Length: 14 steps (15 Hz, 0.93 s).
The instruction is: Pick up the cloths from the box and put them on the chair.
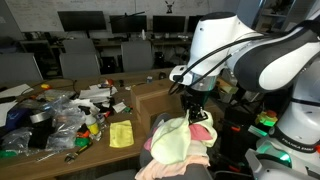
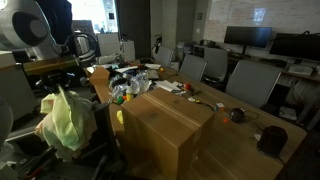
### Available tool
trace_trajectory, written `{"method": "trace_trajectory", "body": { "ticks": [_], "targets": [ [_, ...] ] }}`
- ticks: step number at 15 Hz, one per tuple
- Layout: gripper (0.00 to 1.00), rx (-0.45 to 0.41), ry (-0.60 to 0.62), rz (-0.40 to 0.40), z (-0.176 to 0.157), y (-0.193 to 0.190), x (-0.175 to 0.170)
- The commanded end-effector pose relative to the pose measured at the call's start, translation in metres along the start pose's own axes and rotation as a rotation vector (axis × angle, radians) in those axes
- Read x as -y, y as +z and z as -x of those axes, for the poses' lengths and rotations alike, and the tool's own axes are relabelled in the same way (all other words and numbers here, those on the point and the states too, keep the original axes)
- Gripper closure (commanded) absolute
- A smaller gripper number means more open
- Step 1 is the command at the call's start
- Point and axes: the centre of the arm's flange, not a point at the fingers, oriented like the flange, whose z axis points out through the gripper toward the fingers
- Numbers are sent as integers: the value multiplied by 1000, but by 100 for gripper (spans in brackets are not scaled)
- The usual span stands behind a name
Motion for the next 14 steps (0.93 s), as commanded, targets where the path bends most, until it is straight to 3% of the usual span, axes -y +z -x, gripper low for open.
{"method": "trace_trajectory", "body": {
  "ticks": [1, 14],
  "targets": [
    [96, -47, 73, -32, -10, 8, -8],
    [96, 30, 136, -68, -10, 59, -15]
  ]
}}
